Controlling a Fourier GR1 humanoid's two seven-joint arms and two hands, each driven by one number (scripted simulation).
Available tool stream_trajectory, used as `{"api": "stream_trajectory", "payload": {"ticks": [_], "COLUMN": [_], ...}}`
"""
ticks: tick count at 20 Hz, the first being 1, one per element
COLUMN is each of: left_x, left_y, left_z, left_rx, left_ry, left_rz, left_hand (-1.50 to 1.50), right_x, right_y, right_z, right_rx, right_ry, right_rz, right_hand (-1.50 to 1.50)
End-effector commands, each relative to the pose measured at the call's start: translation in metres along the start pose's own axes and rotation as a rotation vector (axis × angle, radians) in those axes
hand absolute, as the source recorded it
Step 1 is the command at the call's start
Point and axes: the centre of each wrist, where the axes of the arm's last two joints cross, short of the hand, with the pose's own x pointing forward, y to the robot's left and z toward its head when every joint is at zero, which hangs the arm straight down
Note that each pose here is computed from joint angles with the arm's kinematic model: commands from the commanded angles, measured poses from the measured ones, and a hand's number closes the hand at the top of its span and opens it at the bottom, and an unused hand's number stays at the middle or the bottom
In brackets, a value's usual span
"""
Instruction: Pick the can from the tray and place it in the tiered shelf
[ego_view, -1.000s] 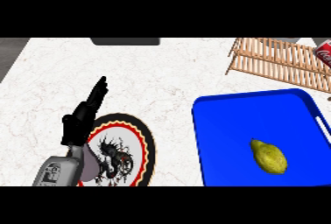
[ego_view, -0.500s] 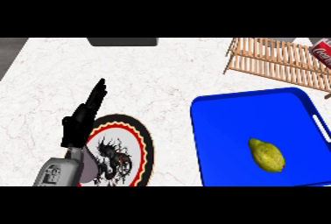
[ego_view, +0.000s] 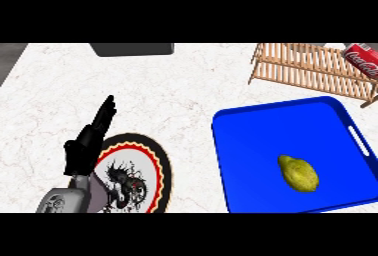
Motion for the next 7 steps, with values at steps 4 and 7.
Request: {"api": "stream_trajectory", "payload": {"ticks": [4,7], "left_x": [-0.002,-0.004], "left_y": [0.003,-0.002], "left_z": [0.000,0.010], "left_rx": [0.026,0.013], "left_ry": [-0.001,-0.012], "left_rz": [-0.003,0.013], "left_hand": [0.00,0.00], "right_x": [-0.028,-0.047], "right_y": [-0.089,-0.127], "right_z": [-0.003,-0.009], "right_rx": [0.080,0.101], "right_ry": [-0.011,0.031], "right_rz": [0.145,0.116], "right_hand": [-1.50,-1.50]}}
